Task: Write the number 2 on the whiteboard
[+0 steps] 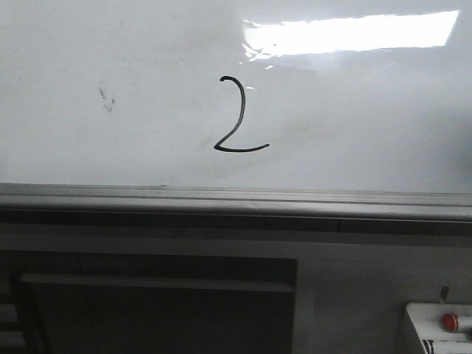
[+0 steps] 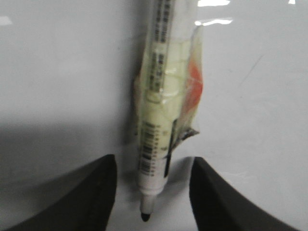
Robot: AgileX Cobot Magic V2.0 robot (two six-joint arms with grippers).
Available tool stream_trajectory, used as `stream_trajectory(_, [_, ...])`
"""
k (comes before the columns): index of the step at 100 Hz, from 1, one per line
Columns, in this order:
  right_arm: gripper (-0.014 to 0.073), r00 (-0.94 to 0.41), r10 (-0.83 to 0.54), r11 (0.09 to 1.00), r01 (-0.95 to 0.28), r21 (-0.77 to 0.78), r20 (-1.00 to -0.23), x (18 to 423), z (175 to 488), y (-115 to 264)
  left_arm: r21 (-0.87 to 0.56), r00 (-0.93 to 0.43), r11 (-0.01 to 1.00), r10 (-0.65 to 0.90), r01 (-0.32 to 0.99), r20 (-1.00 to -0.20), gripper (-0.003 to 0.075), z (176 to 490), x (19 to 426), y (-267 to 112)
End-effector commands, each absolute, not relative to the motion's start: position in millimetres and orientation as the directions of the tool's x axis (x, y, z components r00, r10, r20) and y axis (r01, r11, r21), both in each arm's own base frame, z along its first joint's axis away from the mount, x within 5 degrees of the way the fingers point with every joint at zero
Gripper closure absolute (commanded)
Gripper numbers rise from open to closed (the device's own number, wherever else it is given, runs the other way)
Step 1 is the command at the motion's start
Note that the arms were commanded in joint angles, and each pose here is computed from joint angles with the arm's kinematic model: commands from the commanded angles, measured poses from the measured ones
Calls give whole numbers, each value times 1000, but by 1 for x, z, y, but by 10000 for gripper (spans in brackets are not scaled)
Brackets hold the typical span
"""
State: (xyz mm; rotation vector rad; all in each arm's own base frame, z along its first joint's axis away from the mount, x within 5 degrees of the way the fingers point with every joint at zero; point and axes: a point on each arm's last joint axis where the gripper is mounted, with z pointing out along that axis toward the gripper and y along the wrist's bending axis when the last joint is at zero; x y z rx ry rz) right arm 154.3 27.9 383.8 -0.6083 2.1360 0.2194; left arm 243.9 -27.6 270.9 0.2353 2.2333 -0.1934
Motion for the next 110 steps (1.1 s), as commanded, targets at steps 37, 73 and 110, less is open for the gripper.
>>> stream_trajectory(37, [190,-642,17,971,-172,165,-767,151,388,11,121,-663,974,220,192,-715,300,345,200,-11])
stream_trajectory(73, [309,-463,59,994,-53,94,-885,108,366,4,81,-297,988,117,133,-948,302,354,135,-13])
stream_trajectory(110, [667,-266,-100,993,-80,-82,-959,44,326,12,-22,-106,994,-11,106,-994,736,317,105,-11])
